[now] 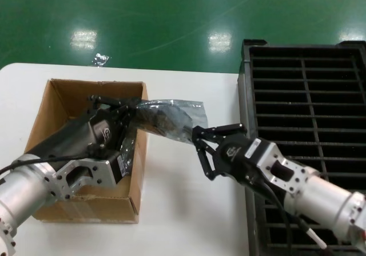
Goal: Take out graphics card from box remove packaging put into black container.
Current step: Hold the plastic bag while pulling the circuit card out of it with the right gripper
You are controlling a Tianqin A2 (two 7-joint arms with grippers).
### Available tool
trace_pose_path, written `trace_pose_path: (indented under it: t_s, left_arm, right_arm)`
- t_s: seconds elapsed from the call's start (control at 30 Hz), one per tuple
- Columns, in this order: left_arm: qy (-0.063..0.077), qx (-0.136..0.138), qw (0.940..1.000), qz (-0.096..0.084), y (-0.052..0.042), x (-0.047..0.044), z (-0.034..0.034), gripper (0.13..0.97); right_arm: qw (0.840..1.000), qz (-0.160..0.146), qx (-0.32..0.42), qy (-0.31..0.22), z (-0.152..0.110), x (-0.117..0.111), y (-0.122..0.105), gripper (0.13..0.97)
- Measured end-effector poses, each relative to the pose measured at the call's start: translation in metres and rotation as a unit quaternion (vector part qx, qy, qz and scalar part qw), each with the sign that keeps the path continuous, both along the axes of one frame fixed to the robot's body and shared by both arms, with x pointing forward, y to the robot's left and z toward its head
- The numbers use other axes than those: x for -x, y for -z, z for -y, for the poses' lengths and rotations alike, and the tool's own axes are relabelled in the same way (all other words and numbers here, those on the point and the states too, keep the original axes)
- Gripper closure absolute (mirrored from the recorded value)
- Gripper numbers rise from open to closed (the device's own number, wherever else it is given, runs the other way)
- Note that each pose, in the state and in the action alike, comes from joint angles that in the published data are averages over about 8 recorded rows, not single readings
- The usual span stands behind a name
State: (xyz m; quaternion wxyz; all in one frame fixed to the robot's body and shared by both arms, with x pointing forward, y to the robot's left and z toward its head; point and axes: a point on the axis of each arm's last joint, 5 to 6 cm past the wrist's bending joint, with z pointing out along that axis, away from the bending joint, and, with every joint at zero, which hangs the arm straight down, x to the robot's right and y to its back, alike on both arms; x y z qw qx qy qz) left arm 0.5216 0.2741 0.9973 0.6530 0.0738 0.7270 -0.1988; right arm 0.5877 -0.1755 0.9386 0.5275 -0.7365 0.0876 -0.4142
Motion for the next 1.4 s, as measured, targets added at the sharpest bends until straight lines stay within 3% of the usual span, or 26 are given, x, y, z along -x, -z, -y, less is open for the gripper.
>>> trace_pose_path:
  t_s: [0.47, 0.9, 1.17, 1.4]
  left_arm:
    - [0.000, 0.000, 1.0000, 0.000, 0.0000, 0.0000, 0.0000, 0.958]
    - [0.000, 0.000, 1.0000, 0.000, 0.0000, 0.0000, 0.0000, 0.958]
    - [0.000, 0.000, 1.0000, 0.000, 0.0000, 0.0000, 0.0000, 0.958]
    - [0.000, 0.000, 1.0000, 0.000, 0.0000, 0.0000, 0.0000, 0.958]
  right_arm:
    - [0.999, -0.005, 0.027, -0.045, -0.017, -0.033, -0.006, 0.963]
    - [0.998, -0.017, 0.028, -0.057, -0.021, -0.032, -0.003, 0.918]
    - [0.999, -0.019, 0.008, -0.047, -0.026, -0.033, 0.001, 0.807]
    - [0.999, -0.026, -0.014, -0.037, -0.038, -0.034, 0.007, 0.799]
